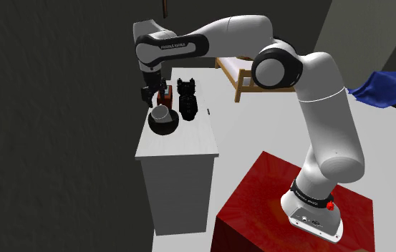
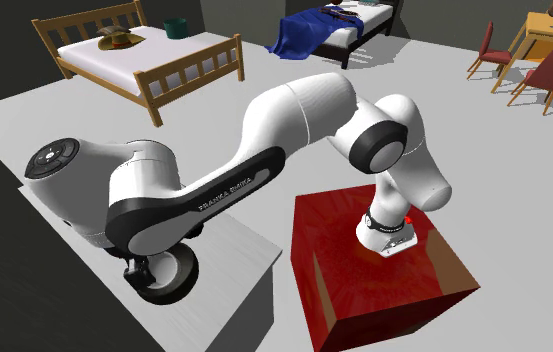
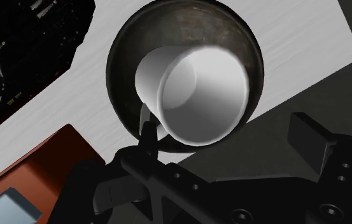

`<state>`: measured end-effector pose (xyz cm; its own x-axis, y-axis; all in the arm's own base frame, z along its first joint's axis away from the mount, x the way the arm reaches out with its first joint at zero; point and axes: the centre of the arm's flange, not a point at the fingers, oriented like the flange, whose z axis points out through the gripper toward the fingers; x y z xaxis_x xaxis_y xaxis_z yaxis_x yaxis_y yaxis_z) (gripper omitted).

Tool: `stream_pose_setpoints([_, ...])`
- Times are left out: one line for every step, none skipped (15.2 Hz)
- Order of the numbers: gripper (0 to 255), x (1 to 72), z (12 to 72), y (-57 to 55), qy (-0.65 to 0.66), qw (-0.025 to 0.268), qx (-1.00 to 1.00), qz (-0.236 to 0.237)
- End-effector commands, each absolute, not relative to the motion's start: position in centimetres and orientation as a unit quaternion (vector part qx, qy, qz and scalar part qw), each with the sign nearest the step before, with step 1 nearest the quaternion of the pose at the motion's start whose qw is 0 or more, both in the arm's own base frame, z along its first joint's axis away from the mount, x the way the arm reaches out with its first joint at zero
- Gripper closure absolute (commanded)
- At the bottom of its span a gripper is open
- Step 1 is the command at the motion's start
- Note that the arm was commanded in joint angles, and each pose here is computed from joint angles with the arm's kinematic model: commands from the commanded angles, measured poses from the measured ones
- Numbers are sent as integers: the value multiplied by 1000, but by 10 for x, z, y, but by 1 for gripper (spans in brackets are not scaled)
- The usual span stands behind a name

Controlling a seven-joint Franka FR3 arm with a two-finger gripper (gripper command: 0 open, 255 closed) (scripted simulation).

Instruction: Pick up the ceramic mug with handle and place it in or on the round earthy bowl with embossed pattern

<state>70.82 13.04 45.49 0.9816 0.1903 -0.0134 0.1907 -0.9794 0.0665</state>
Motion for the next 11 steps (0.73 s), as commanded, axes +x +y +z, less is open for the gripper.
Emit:
stream_pose_setpoints([0,707,475,130,96,34,995,-4])
stream_pose_setpoints([0,707,489,131,96,34,995,-4])
stream_pose_setpoints([0,707,499,132,96,34,995,-4])
stream_pose_setpoints([0,707,499,132,96,34,995,-4])
stream_pose_setpoints([0,707,499,132,96,34,995,-4])
stream_pose_setpoints([0,707,499,132,96,34,995,-4])
stream_pose_setpoints([0,707,499,132,96,34,995,-4])
stream_pose_setpoints([0,707,499,132,96,34,995,-4])
stream_pose_setpoints([0,707,499,132,96,34,995,-4])
stream_pose_setpoints([0,707,499,132,96,34,995,-4])
stream_pose_setpoints([0,707,499,132,96,34,995,-4])
